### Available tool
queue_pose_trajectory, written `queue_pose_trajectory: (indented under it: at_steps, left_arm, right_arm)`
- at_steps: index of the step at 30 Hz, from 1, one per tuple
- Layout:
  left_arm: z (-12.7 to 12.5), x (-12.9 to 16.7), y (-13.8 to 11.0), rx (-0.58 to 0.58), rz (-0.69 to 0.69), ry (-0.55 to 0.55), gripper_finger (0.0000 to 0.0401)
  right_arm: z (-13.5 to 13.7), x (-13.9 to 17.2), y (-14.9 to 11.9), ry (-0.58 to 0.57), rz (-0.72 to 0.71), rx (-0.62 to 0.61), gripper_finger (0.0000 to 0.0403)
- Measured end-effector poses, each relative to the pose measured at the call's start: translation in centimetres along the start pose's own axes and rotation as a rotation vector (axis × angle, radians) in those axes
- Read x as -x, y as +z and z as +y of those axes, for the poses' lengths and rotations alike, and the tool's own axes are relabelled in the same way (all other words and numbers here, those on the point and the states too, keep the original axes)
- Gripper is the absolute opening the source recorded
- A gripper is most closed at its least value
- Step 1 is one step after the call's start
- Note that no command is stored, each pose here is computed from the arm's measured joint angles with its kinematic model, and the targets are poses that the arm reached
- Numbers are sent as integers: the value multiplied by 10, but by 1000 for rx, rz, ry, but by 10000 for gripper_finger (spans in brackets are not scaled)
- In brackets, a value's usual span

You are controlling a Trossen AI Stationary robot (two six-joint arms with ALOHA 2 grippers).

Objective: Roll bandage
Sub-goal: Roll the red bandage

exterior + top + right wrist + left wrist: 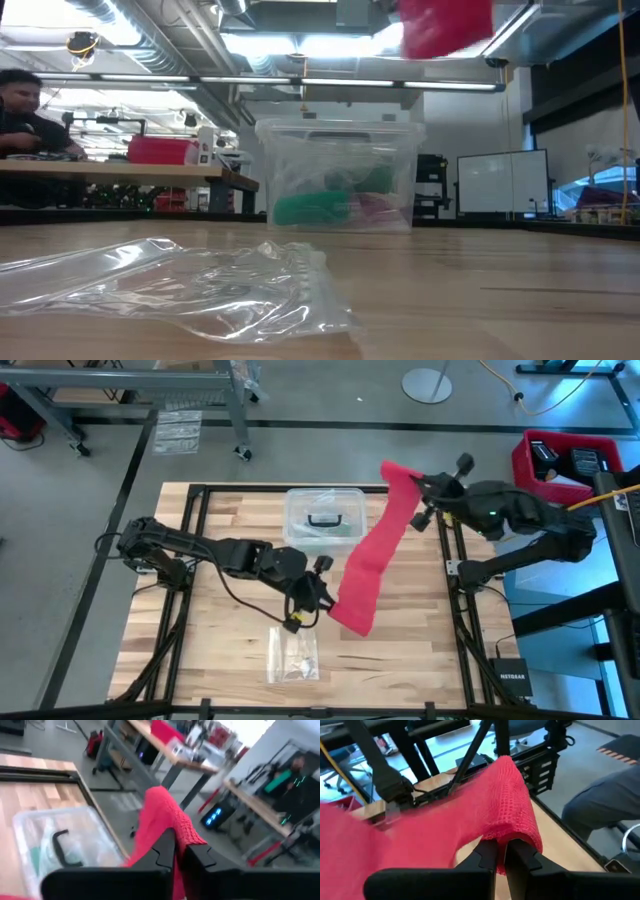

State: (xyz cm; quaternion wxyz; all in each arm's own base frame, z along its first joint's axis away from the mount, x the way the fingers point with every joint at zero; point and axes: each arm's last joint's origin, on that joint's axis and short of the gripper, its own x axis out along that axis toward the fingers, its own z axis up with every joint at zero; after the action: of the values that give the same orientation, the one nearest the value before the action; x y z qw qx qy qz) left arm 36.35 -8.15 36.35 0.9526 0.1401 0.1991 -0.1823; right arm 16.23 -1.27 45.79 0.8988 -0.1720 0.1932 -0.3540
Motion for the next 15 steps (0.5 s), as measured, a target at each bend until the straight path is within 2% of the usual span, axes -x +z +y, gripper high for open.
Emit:
queue_pose_trajectory:
  at_steps: [4, 11, 13, 15]
  left_arm:
    - [2, 0, 0, 34, -2, 5, 11]
    - [1, 4, 1, 98, 3, 2, 11]
    - [2, 12, 4, 124, 23, 1, 11]
    - [5, 22, 9, 151, 34, 6, 11]
  right_arm:
    - [11, -17, -9, 77, 116, -20, 68]
    - [28, -30, -26, 158, 307, 16, 201]
    - [29, -27, -26, 252, 336, -28, 231]
    - [30, -22, -25, 421, 372, -128, 254]
